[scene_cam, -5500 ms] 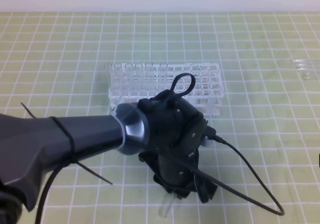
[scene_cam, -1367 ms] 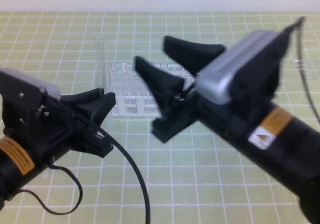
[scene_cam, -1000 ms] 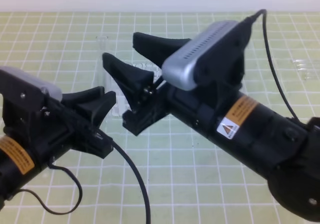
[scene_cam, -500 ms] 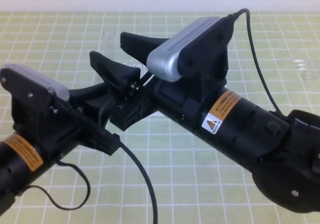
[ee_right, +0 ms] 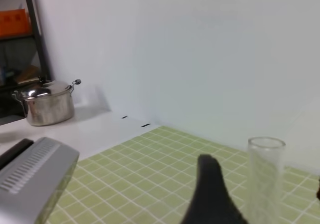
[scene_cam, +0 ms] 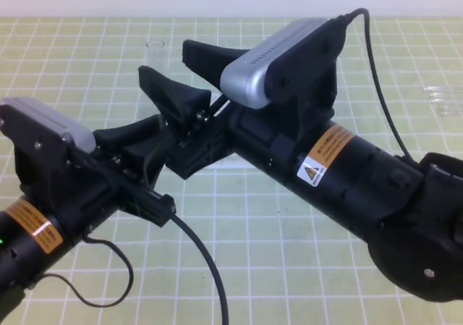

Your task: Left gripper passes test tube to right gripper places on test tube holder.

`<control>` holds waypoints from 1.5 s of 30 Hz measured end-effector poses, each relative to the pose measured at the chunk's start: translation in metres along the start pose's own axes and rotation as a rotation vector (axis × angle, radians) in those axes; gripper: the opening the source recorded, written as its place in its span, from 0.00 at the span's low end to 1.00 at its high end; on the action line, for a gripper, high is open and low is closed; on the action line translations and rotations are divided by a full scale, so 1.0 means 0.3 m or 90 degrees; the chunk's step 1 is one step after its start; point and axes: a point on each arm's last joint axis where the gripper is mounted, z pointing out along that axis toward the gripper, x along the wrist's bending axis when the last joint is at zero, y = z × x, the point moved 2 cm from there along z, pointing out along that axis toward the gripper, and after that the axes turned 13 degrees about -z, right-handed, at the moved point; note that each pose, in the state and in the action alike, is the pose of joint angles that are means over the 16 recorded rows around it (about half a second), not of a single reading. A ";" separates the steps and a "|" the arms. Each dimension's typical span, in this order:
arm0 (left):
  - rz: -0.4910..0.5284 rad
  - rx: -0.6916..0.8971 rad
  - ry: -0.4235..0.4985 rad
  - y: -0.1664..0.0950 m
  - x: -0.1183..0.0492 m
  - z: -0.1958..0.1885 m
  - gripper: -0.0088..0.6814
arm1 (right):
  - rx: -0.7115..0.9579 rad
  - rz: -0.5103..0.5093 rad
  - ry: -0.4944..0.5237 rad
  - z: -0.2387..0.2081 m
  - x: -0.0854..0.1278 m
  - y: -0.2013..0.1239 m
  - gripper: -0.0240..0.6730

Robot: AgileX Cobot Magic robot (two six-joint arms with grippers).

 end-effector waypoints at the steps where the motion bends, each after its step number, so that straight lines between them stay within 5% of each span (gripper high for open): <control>1: 0.000 0.001 0.000 -0.001 0.000 0.000 0.05 | 0.000 0.000 0.000 0.002 -0.001 0.001 0.62; 28: 0.008 0.005 0.001 -0.005 0.001 -0.001 0.07 | 0.025 -0.003 0.005 0.073 0.008 -0.040 0.61; 45: 0.028 0.008 0.001 -0.007 0.001 -0.001 0.09 | 0.024 -0.003 0.005 0.073 0.008 -0.040 0.48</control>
